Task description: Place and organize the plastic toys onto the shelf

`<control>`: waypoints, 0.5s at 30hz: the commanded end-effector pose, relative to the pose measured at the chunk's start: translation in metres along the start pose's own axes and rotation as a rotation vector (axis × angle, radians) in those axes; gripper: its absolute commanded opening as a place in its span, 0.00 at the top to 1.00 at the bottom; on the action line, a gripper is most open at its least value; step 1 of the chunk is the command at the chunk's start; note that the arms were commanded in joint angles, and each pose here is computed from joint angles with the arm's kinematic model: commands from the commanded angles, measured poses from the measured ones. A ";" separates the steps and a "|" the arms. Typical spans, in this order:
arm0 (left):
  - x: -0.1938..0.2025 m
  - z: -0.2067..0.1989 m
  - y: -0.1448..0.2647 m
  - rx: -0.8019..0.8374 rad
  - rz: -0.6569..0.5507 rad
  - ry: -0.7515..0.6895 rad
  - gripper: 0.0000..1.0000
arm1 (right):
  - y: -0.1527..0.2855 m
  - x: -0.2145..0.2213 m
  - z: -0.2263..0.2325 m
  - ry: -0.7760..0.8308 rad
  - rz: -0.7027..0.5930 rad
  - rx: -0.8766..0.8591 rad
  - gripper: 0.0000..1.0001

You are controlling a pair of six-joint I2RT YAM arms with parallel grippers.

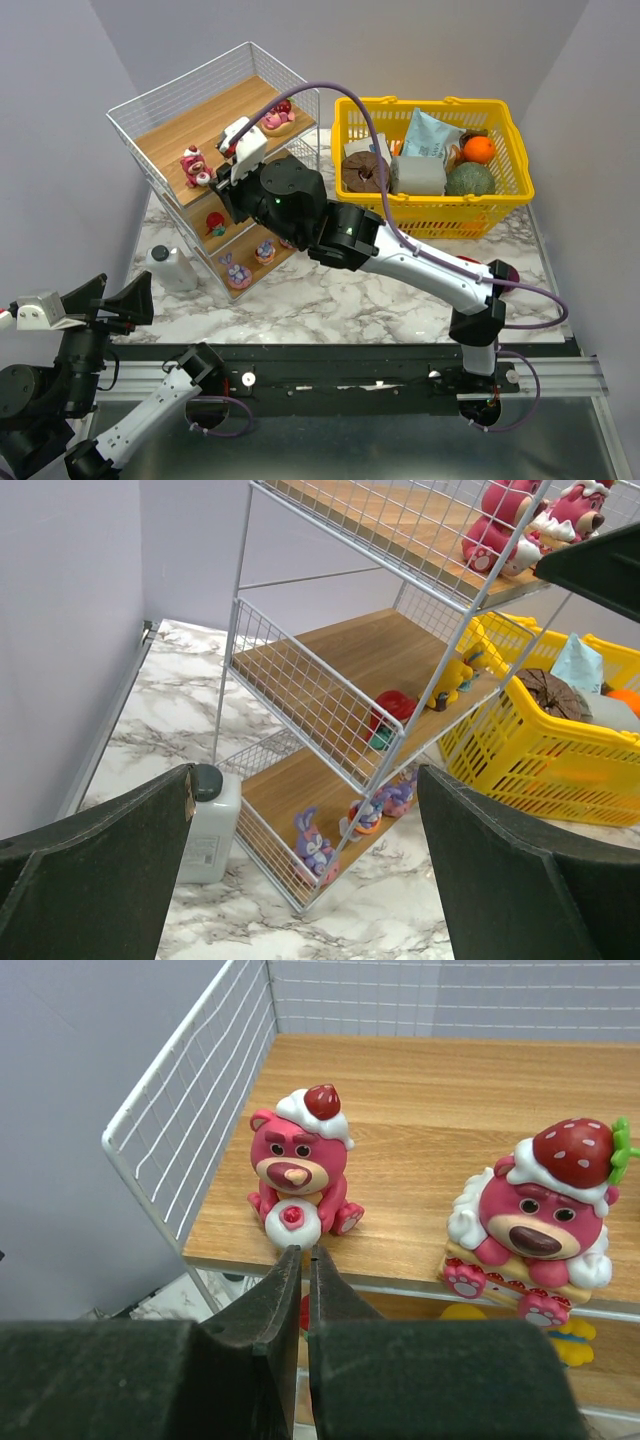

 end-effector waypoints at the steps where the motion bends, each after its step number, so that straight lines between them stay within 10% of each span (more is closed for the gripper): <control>1: -0.002 0.007 0.006 -0.017 -0.010 0.022 0.01 | 0.011 -0.005 -0.012 -0.014 -0.002 0.052 0.86; 15: -0.001 0.006 0.005 -0.011 -0.006 0.030 0.01 | 0.040 -0.014 -0.065 -0.059 -0.027 0.260 0.90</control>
Point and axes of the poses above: each gripper's point midway between its finger pads, its own y axis back along the fingers, its own z axis along the line the jaws close on, x = y × z, the point moved 5 cm from there along y, back along the fingers, and after that the axes turned 1 degree about -y, right-handed, at the moved point
